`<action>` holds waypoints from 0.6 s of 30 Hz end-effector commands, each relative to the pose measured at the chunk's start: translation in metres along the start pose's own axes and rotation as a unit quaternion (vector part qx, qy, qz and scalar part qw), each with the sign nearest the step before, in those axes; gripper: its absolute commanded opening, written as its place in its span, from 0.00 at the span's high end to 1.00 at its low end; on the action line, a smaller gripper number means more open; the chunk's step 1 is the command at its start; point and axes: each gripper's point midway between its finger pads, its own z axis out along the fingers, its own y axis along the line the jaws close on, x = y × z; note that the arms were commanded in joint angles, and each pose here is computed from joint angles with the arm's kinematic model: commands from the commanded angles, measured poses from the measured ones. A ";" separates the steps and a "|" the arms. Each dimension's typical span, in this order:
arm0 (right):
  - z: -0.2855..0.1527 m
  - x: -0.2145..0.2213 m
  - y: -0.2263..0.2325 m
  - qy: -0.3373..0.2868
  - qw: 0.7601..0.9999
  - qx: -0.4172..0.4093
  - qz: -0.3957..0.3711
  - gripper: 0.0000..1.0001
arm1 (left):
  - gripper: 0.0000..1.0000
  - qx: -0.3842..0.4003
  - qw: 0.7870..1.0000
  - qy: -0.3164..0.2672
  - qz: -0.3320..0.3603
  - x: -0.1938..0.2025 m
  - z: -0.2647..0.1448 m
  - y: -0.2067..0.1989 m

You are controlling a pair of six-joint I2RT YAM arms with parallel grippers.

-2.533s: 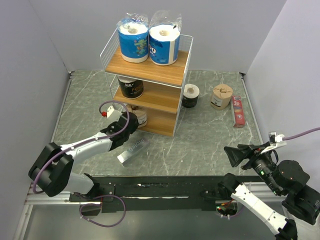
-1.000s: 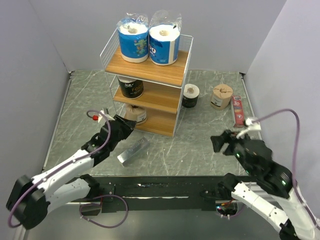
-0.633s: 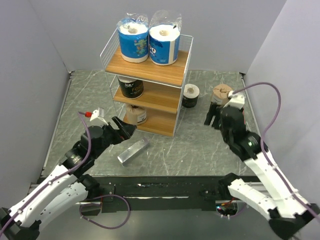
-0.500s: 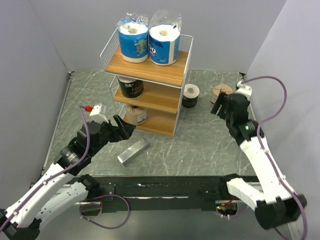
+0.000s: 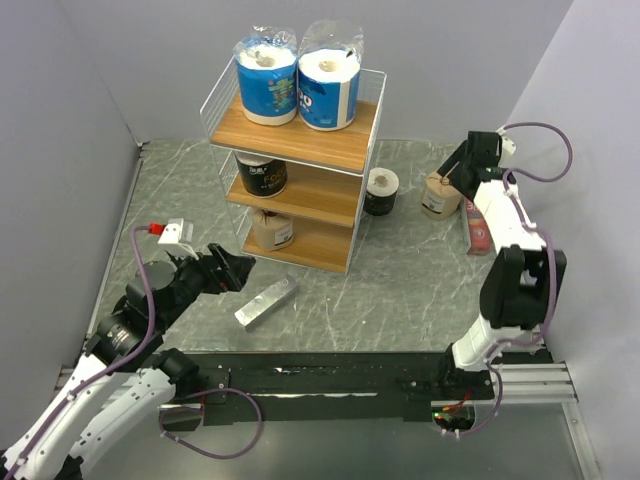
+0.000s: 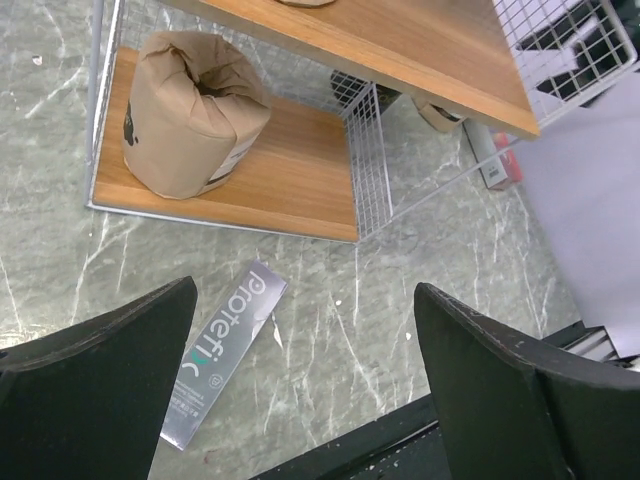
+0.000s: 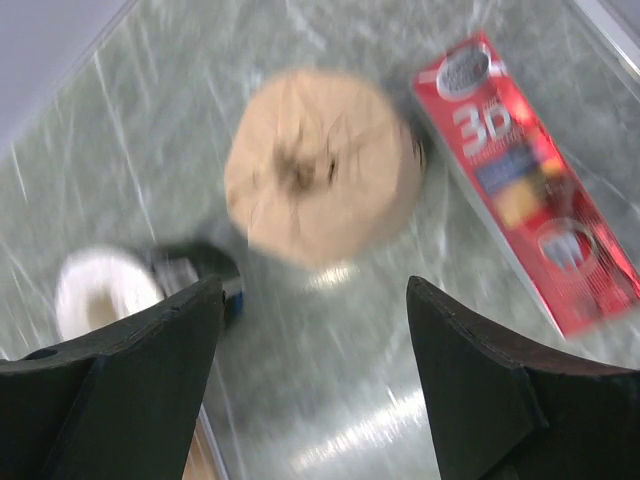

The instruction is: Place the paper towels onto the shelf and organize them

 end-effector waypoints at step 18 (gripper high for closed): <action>0.071 -0.016 -0.015 0.009 0.993 0.078 0.083 0.21 | 0.03 -0.002 0.999 -0.041 0.001 -0.015 -0.012 0.003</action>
